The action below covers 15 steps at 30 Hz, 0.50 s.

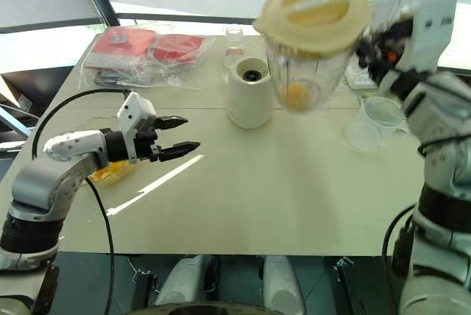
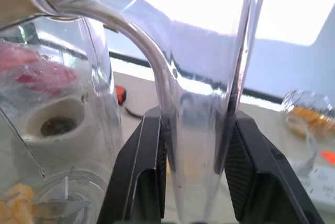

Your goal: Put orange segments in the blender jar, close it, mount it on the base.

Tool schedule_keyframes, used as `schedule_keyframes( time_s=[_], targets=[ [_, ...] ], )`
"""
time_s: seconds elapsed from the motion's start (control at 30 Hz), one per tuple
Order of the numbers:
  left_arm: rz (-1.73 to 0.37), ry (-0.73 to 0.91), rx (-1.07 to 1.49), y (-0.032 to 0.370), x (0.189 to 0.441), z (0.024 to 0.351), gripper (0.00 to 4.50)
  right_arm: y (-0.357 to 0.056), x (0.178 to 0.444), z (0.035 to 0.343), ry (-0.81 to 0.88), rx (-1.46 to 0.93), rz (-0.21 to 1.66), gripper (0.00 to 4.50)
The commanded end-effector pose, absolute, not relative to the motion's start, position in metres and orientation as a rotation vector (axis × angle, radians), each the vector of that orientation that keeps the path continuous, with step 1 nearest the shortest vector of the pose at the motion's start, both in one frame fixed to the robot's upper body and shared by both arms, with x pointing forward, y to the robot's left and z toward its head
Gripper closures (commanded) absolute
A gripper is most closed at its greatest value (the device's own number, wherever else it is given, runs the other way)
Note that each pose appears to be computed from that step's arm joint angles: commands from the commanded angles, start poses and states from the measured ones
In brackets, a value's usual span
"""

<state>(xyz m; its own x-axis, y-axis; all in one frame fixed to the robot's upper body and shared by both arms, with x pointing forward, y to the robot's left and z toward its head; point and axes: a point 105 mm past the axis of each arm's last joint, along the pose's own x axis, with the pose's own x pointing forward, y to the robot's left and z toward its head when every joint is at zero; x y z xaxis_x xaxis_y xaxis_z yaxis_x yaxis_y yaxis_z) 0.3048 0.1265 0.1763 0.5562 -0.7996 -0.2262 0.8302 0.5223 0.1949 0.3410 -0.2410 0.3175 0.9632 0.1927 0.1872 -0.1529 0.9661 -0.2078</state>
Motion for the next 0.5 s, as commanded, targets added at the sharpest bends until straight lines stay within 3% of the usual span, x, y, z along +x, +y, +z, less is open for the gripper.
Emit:
schedule_keyframes(
  time_s=[0.03, 0.23, 0.5],
  targets=[
    [-0.968, 0.052, 0.312, 0.123, 0.301, 0.187, 0.86, -0.247, 0.351, 0.371, -0.328, -0.237, 0.122, 3.46],
    [-0.934, 0.043, 0.306, 0.125, 0.299, 0.186, 0.86, -0.227, 0.392, 0.409, -0.404, -0.059, 0.183, 3.46],
    [-0.831, 0.046, 0.33, 0.133, 0.299, 0.183, 0.86, -0.171, 0.435, 0.39, -0.348, -0.029, 0.328, 3.46]
  ],
)
